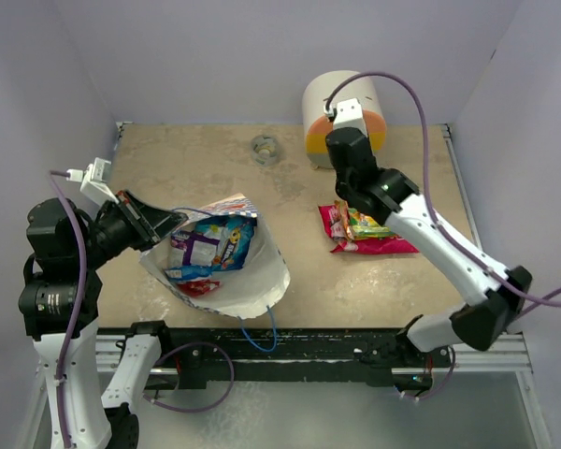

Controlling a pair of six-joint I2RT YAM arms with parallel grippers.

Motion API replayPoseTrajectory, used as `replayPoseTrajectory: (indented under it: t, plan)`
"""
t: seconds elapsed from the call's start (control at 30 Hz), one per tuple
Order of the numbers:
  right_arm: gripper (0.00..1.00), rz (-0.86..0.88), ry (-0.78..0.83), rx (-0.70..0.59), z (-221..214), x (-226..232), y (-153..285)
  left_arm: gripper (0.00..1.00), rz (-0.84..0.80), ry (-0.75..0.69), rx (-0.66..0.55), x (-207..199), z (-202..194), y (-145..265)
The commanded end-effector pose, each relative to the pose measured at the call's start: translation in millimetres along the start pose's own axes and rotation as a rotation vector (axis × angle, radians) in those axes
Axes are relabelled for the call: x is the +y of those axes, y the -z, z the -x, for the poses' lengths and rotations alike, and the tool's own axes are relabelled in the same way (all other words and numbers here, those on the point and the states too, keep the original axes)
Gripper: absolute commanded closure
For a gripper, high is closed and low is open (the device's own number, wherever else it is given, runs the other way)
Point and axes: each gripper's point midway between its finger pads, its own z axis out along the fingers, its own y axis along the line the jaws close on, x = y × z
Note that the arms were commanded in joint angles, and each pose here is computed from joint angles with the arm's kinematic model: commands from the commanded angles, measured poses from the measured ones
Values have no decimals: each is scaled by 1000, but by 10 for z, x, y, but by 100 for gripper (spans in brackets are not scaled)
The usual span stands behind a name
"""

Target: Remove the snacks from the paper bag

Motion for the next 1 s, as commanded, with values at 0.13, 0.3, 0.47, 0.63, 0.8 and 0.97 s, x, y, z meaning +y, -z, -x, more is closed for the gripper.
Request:
replayPoseTrajectory:
  t: [0.13, 0.3, 0.47, 0.63, 0.8, 0.97]
  plan:
    - [100, -200, -117, 418, -1521, -446, -294, 100, -86, -47, -22, -209, 79, 27]
    - [100, -424, -262, 598, -2232, -1064, -357, 100, -85, -104, -29, -228, 93, 62]
    - [100, -615, -360, 673, -2624, -1488, -211, 100, -111, -83, 26, -216, 21, 10]
    - [100, -653, -345, 694, -2778, -1539, -162, 100, -119, -78, 44, -218, 22, -19]
    - [100, -730, -216, 605, -2364, -1853, -161, 100, -132, -61, 51, -224, 47, -66]
    - [100, -516, -23, 429, -1771, -1394, -434, 100, -135, -54, 56, -201, 74, -121]
